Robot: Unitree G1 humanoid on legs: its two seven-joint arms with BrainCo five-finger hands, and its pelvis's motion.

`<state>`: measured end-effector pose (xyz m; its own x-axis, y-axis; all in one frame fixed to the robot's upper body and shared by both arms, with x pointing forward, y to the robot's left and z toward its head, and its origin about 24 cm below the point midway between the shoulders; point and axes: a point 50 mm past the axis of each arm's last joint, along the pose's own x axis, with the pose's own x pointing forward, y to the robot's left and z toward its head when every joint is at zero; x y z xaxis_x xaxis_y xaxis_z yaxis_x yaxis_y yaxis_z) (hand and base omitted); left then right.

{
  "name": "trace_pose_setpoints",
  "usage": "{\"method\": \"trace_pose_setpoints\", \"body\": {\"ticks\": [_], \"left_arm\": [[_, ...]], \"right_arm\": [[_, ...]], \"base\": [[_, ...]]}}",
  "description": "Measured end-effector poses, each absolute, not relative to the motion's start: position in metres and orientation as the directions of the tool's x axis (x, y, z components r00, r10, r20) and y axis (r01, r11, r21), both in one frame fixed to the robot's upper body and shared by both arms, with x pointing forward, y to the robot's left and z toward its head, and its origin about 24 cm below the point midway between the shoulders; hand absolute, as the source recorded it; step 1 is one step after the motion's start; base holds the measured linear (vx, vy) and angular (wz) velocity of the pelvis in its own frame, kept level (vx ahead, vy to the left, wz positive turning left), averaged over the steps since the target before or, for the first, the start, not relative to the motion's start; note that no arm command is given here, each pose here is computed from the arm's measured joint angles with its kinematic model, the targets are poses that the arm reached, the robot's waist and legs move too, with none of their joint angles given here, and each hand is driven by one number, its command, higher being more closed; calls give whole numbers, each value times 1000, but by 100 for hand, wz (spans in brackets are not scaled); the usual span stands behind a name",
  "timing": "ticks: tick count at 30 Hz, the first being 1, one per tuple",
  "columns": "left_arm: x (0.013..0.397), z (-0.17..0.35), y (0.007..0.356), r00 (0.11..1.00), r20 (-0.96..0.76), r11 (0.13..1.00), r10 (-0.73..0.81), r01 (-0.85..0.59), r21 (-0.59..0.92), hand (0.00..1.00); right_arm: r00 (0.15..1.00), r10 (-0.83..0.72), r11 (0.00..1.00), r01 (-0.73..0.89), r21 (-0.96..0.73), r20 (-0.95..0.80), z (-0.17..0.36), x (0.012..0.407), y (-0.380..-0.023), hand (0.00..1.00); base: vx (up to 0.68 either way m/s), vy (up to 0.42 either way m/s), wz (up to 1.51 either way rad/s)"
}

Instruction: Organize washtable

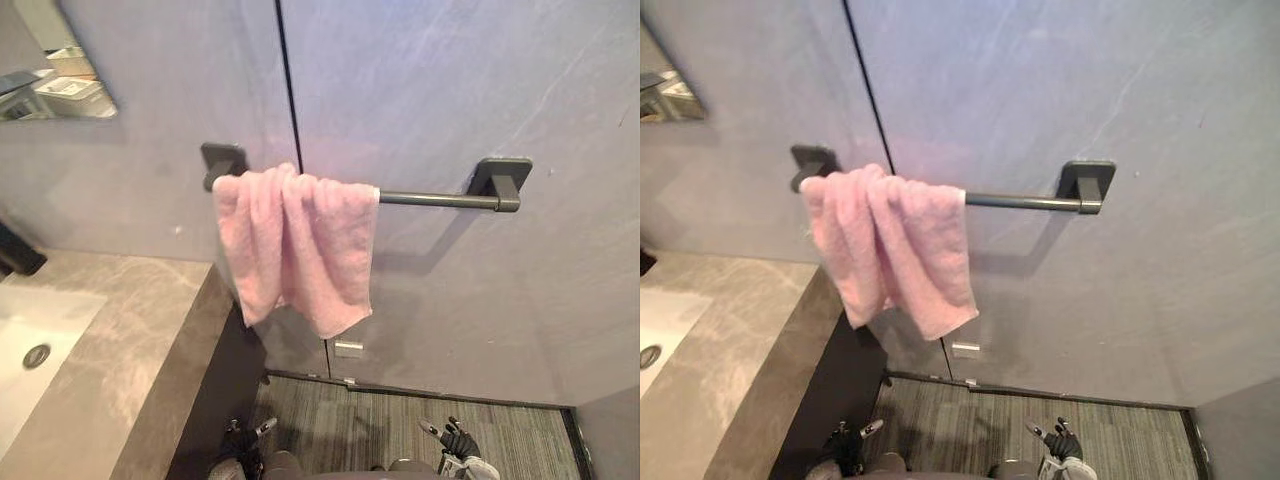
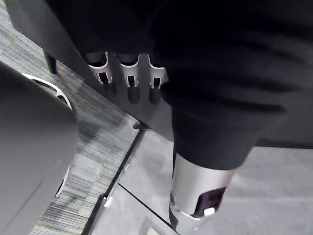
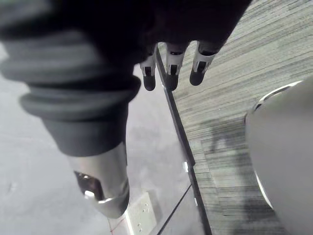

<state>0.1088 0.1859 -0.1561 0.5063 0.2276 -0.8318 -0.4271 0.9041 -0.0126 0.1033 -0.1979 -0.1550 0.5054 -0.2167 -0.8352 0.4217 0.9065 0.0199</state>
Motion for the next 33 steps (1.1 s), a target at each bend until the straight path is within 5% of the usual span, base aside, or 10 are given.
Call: {"method": "trace_pose_setpoints", "body": {"ticks": [9,25,33], "left_arm": [[109,-155,198,508,-827,920,239,-391,26,0],[98,-160,188,490,-847,954,205,-295,60,0],[118,-131,182,684,-696,966,219,-253,55,0]], "right_arm": [[473,-170,910,413,47,-864,-161,91,-180,0],[422,-217,902,432,-15,-880,-163,84,-201,0],[440,-220,914,405,-26,-871,-163,86,-197,0]], "base": [[136,144,-44],[-28,-9,11],[6,-11,21]]}}
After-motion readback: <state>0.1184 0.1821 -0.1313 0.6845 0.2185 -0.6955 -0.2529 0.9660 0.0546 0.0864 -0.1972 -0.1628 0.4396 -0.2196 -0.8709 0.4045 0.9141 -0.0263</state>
